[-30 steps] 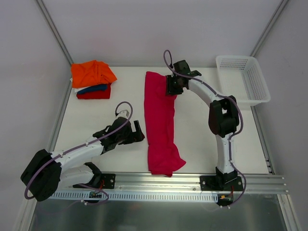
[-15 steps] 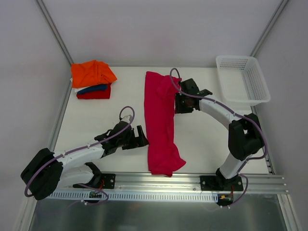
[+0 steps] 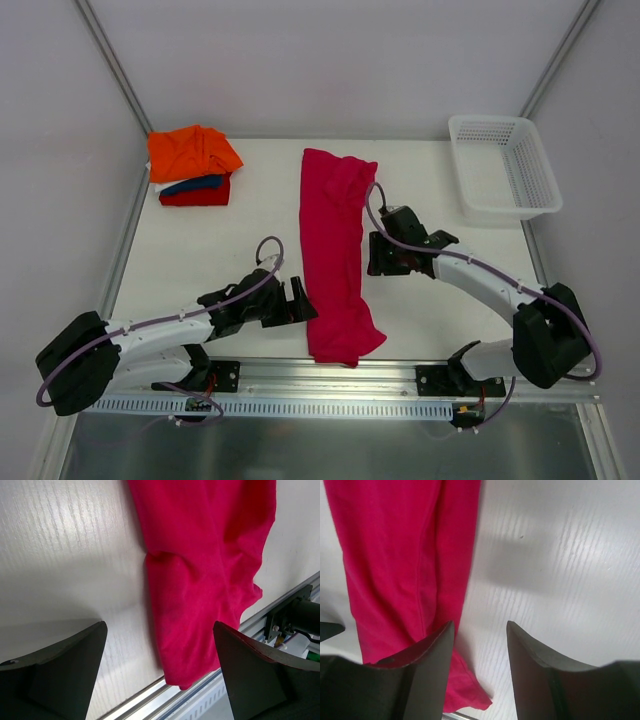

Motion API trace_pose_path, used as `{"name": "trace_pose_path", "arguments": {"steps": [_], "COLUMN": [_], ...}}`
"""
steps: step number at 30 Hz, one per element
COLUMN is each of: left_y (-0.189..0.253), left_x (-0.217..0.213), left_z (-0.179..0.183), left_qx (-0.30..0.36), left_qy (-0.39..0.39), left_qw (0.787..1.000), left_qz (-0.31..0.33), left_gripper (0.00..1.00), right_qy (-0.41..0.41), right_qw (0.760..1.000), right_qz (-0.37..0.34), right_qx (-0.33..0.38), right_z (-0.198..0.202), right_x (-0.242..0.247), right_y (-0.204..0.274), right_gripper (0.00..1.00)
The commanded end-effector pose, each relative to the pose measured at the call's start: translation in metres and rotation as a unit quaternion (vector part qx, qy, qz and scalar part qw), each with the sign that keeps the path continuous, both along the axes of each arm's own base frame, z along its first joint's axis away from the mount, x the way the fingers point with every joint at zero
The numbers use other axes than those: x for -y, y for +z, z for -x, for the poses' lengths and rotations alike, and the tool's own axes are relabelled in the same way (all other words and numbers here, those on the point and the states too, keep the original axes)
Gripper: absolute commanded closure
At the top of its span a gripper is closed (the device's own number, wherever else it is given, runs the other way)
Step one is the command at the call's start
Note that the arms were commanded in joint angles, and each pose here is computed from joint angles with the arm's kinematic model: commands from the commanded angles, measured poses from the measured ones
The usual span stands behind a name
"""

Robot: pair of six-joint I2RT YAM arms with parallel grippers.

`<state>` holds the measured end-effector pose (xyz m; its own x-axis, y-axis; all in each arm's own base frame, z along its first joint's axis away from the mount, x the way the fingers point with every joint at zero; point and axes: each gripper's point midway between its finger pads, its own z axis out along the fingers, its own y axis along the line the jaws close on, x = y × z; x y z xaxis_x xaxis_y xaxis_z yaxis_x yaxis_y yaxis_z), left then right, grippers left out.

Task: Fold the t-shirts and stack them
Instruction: Fold the tshirt

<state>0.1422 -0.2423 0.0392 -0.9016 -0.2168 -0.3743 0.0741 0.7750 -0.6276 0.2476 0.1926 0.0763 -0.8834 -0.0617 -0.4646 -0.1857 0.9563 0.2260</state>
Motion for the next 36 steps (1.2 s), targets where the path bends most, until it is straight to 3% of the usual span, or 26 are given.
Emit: {"name": "trace_pose_path", "arguments": {"steps": [1,16,36], "left_y": [-0.006,-0.026,-0.055], "left_x": [0.000,0.000,0.007], "left_z": [0.011,0.048,0.082], "left_qx": [-0.016,-0.047,-0.085], "left_qy": [0.004,0.002,-0.005], "left_qw": [1.000,0.999,0.996], "left_qz": [0.004,-0.005,-0.035], "left_gripper": [0.11,0.12,0.14], "right_qy": [-0.013,-0.011,-0.011], "right_qw": [0.999,0.998,0.996], "right_qz": [-0.034,-0.062,-0.067], "right_qx": [0.015,-0.026,-0.050], "right_z": [0.013,0.091,0.135], "right_x": [-0.006,-0.013,-0.009], "right_y": [0.012,-0.022,-0.050], "right_gripper": [0.50,0.48,0.42]}}
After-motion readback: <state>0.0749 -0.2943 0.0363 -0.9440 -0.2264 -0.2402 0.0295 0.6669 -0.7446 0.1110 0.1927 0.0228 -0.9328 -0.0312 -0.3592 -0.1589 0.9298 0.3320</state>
